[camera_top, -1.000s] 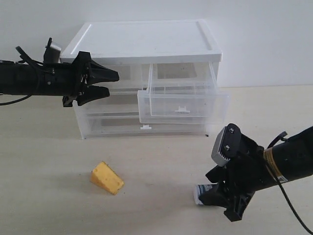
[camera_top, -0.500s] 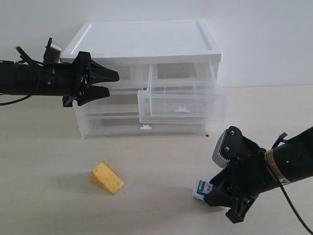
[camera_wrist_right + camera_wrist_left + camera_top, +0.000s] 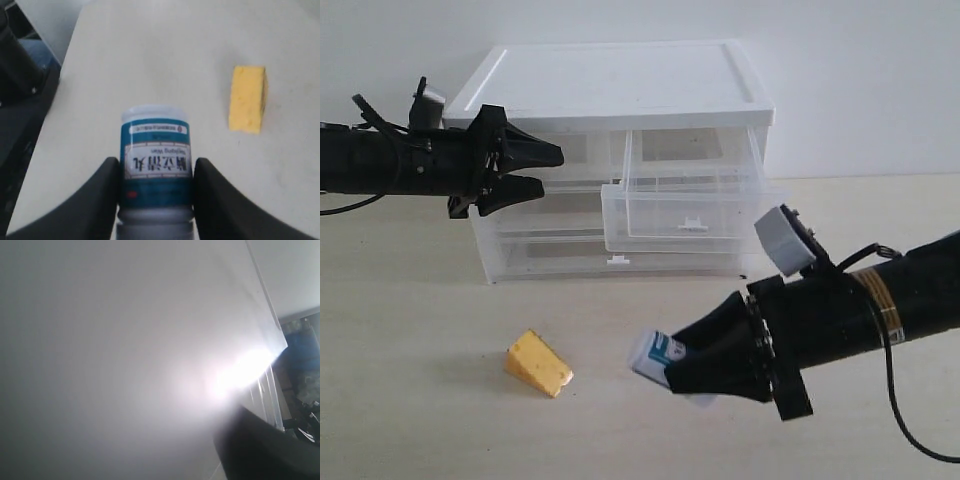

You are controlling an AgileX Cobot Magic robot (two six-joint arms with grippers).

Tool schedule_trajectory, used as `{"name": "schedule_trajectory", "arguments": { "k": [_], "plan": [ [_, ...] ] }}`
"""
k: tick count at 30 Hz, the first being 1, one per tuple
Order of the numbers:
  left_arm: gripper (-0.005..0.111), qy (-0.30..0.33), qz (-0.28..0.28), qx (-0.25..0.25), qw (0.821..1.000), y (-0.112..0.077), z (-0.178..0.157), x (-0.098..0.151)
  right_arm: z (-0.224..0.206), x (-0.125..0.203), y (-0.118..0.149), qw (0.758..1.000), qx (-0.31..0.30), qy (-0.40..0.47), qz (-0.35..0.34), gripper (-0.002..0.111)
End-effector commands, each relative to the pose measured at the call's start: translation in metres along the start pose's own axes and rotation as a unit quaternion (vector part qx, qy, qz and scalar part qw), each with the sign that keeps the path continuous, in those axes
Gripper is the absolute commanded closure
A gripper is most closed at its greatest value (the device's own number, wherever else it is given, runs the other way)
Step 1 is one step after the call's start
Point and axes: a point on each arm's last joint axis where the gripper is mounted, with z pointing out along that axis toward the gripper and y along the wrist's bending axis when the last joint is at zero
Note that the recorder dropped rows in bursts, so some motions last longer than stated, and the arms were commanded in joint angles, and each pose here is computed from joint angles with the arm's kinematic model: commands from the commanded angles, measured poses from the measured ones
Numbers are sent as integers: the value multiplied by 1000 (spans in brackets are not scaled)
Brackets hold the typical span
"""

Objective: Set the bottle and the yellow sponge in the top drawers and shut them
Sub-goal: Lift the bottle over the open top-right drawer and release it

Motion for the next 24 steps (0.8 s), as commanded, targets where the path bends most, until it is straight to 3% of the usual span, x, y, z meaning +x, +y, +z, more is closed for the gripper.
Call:
{"name": "schedule_trajectory", "arguments": {
  "k": [1, 9, 14, 19, 24],
  "plan": [
    [46, -14, 10, -38, 999, 11, 1, -3, -6, -28, 3, 997, 28, -69, -5, 108],
    [46, -13, 11, -39, 999, 11, 1, -3, -30, -81, 8, 968, 114, -222, -5, 108],
    [46, -13, 11, -39, 999, 11, 1, -3, -47, -119, -1, 933, 123, -329, 82, 108],
    [46, -13, 11, -39, 999, 11, 1, -3, -55, -128, -27, 907, 233, -306, 171, 108],
    [46, -14, 11, -40, 999, 11, 1, -3, -61, -128, -39, 895, 304, -271, 179, 106]
  ]
}}
